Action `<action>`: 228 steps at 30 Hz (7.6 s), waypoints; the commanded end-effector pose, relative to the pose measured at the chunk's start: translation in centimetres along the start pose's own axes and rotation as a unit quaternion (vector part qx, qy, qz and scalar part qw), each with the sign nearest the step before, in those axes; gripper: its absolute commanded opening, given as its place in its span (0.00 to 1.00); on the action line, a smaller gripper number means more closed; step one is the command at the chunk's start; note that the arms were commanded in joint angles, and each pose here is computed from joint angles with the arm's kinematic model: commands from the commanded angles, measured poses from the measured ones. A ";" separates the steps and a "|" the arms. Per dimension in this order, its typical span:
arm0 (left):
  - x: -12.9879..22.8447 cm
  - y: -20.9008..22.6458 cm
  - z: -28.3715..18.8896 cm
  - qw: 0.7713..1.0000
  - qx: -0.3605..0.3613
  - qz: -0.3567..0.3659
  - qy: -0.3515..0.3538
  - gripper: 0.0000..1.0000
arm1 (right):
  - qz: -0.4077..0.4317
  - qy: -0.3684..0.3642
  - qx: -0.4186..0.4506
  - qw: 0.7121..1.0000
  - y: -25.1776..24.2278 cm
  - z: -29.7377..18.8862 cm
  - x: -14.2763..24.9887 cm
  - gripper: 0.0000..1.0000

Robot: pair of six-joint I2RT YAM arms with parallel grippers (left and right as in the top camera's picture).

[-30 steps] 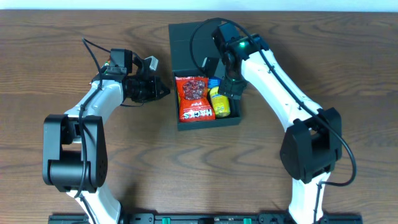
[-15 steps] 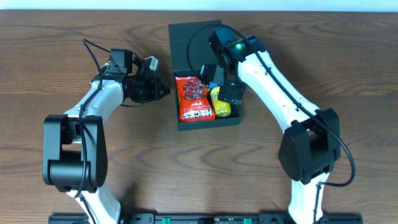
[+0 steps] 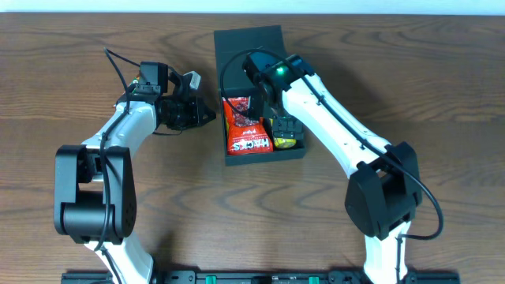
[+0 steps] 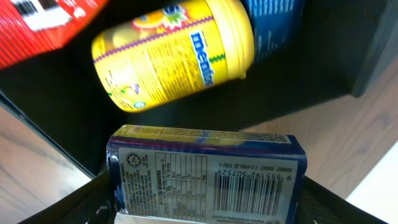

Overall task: Pack container
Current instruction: 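Press the blue pack down into the box with the right gripper, then lift the right gripper out of the box and move left gripper to bars, then grasp the blue Cadbury Dairy Milk bar with the left gripper, then carry the Dairy Milk bar into the box and release it, then return the left gripper to the green KitKat Milo bar and grasp it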

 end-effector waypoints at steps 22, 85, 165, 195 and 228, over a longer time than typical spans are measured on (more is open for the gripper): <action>0.4 0.5 0.2 1.000 0.002 -0.014 0.007 0.07 | 0.012 0.009 0.024 1.000 -0.4 -1.5 0.5 0.99; -10.0 13.8 -9.5 0.907 -0.390 0.159 -0.009 0.60 | 0.526 -0.342 -0.193 0.754 -11.0 0.2 5.1 0.99; -6.0 -13.9 0.8 0.982 -0.137 -0.014 -0.127 0.09 | 0.734 -0.272 -0.195 0.591 -11.5 6.0 22.8 0.99; 2.8 -18.3 10.0 0.982 -0.171 -0.016 -0.083 0.30 | 0.738 -0.259 -0.194 0.592 -11.0 6.3 23.5 0.99; -13.9 5.7 -13.8 0.883 -0.413 0.180 -0.132 0.98 | 0.721 -0.252 -0.204 0.612 -10.0 6.3 23.2 0.99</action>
Point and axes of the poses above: each gripper's point midway between its finger pads, its own z axis out along the fingers, its own y axis along the line the jaws close on, x = y × z, the point moved 1 cm from there along -z, back along the fingers, and after that the axes turned 4 degrees about -z, right-handed, at the moved point
